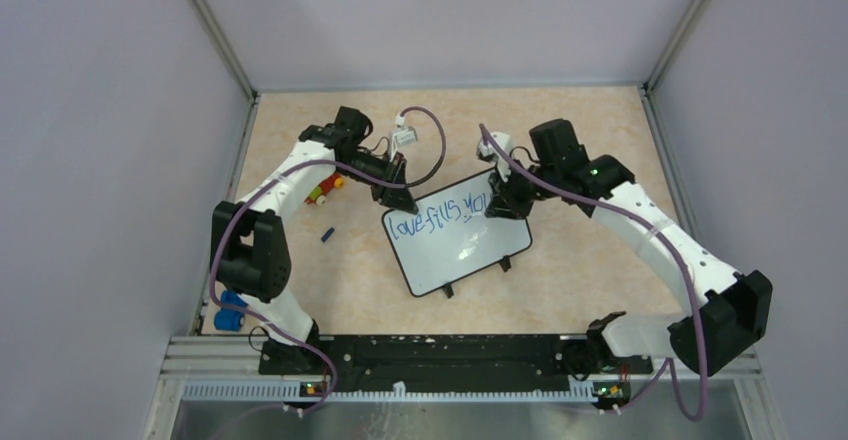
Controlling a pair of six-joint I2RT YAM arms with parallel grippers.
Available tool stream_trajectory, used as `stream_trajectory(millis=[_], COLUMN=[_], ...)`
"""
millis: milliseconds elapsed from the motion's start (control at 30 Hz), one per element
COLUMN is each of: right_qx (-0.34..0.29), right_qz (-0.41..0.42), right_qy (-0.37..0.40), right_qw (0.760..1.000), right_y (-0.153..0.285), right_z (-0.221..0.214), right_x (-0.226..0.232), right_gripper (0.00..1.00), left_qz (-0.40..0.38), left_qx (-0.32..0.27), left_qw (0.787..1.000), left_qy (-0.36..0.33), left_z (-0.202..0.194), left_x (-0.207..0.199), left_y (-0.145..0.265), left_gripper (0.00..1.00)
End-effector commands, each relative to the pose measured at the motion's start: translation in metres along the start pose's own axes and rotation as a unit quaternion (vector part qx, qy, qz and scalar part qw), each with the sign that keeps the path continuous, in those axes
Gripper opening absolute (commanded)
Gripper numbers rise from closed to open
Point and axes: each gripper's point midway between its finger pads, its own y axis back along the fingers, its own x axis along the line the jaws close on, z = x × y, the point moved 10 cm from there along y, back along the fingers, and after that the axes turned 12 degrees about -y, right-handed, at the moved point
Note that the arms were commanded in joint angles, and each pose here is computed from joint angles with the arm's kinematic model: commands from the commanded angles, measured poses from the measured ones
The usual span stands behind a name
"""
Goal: Write a sentence on the whiteboard
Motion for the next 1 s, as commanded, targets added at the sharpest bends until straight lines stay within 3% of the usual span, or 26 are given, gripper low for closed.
stream_trajectory(millis=[0,433,967], right_qx=[-0.021,-0.052,-0.057], right_qz=[0.031,0.033,-0.008], right_qy=[0.004,0.06,0.121], right_qw=[0.999,0.996,0.991], right_y=[-0.011,-0.05,-0.083], right_z=[0.0,-0.011,-0.022], right_x=[0.016,0.051,0.061], right_gripper=[0.0,0.0,0.0], left_qz=[-0.006,-0.004,-0.003], left_qx=[-0.011,-0.012,-0.012], left_qw=[1.0,1.0,1.0], left_qy=[-0.022,-0.015,-0.015], left_z=[0.004,0.001,0.0], left_x=[-0.008,-0.005,-0.006], left_y=[0.003,0.005,0.005], left_gripper=[0.32,0.35,0.17])
